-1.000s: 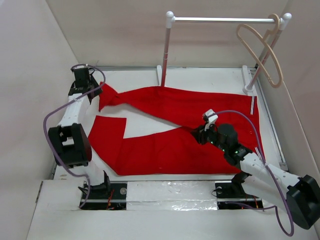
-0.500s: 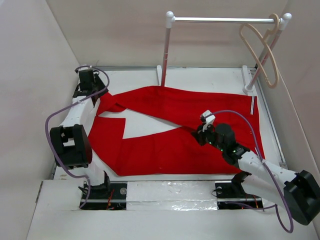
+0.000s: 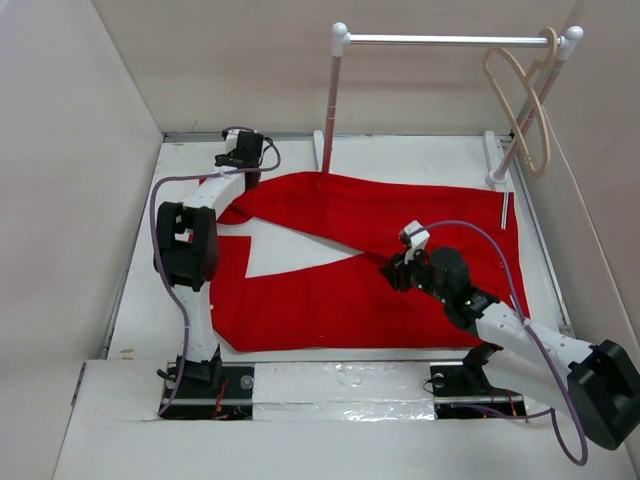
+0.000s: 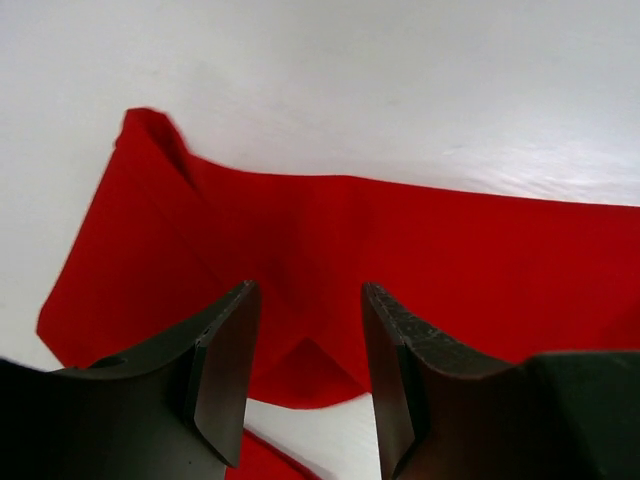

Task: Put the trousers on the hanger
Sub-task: Flatten out the trousers at the center of the board.

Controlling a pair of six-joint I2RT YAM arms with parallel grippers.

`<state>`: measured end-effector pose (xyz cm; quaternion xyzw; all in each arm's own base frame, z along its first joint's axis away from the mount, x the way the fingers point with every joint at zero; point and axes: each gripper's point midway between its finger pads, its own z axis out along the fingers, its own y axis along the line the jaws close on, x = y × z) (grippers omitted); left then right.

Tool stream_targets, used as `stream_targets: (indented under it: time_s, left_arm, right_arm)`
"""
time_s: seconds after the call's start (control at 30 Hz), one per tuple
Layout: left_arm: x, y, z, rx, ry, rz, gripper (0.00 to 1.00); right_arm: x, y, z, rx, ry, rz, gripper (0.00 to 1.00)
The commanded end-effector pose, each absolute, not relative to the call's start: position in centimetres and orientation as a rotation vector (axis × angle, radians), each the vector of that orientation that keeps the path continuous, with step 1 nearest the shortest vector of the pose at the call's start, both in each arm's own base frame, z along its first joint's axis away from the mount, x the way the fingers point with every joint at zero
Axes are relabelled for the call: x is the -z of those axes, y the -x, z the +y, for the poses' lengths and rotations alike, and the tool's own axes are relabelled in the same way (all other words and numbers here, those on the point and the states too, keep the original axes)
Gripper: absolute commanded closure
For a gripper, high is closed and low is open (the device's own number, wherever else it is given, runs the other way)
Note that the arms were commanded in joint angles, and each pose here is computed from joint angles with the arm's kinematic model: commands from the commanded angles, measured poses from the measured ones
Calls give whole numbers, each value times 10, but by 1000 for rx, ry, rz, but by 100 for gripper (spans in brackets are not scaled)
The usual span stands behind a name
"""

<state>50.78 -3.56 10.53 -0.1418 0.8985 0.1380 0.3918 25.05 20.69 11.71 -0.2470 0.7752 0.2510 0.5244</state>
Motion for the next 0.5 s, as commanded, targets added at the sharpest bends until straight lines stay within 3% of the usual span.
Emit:
stream_targets:
  time_s: [0.0,0.47]
  left_arm:
    - [-118,-497,-2,-614,360,2262,58]
    - [-90,-484,-3,-776,274,2299,68]
  right_arm:
    - [-143,-258,216,-612,587,1769,64]
    - [-139,-258,219,-621,615,1784,63]
